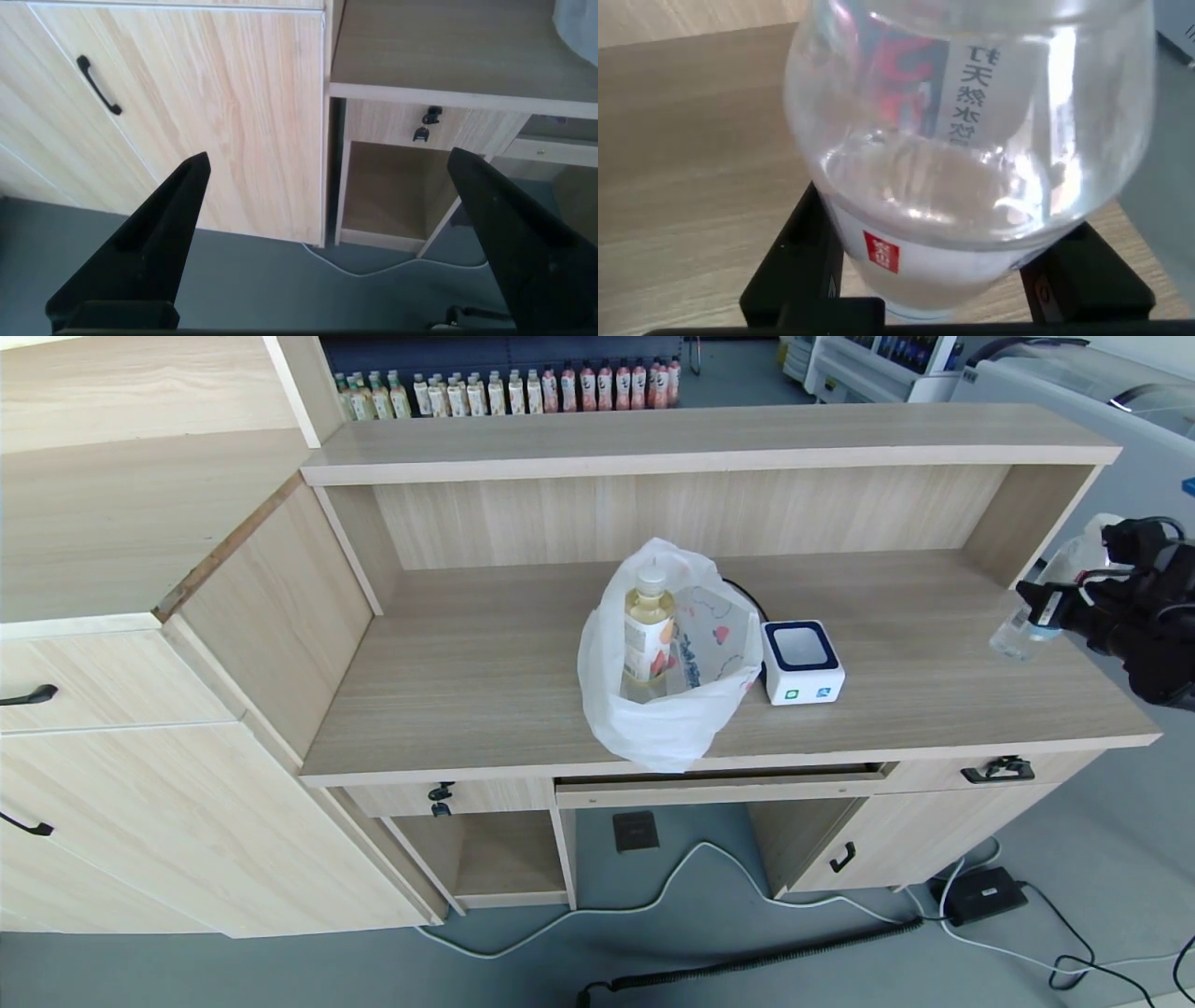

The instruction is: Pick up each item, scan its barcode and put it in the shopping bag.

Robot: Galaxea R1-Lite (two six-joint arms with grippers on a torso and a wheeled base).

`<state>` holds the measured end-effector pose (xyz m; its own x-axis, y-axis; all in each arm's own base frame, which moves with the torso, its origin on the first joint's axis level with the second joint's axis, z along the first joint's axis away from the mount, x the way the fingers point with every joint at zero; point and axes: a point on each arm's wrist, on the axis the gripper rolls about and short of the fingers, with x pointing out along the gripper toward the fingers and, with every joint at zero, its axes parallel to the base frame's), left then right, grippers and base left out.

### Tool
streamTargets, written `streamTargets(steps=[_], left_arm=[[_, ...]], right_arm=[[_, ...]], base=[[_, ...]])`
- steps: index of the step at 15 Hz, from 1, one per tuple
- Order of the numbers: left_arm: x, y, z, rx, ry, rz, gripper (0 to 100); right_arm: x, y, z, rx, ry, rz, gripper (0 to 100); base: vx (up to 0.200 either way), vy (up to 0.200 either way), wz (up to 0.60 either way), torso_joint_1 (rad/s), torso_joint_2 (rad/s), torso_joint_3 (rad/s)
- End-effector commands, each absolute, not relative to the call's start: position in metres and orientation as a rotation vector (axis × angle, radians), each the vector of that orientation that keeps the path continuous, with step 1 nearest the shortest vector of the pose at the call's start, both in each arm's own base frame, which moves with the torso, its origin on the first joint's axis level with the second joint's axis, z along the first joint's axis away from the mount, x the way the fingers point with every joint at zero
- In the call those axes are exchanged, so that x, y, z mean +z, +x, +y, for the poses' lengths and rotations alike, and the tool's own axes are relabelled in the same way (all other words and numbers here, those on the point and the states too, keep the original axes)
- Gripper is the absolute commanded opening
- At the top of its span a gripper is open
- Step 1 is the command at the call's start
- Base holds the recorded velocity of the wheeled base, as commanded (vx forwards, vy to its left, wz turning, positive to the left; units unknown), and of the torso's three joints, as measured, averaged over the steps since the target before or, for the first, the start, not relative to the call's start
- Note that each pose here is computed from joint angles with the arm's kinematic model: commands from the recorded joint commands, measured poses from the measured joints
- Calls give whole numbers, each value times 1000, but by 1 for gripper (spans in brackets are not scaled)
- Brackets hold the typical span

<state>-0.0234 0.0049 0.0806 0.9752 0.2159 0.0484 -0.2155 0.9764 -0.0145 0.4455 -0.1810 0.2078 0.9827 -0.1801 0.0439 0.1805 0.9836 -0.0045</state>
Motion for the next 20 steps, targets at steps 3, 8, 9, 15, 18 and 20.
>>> streamTargets(steps=[3, 8, 9, 15, 18, 20], left_arm=[[81, -23, 5, 218, -10, -51, 100], [81, -23, 5, 218, -10, -51, 100], [81, -23, 5, 218, -10, -51, 100], [81, -23, 5, 218, -10, -51, 100], [81, -23, 5, 218, -10, -51, 100], [81, -23, 5, 218, -10, -51, 100]], right_arm=[[332, 274, -86, 167, 425, 53, 0], [312, 215, -7, 472, 525, 221, 0], [317, 205, 3, 519, 545, 217, 0], [326, 149, 34, 707, 557, 254, 0], [322, 125, 40, 767, 552, 289, 0], [321, 119, 43, 797, 549, 302, 0]], base=[[0, 0, 0, 0, 0, 0], [0, 0, 0, 0, 0, 0], [0, 0, 0, 0, 0, 0], [0, 0, 0, 0, 0, 0], [0, 0, 0, 0, 0, 0], [0, 0, 0, 0, 0, 0]])
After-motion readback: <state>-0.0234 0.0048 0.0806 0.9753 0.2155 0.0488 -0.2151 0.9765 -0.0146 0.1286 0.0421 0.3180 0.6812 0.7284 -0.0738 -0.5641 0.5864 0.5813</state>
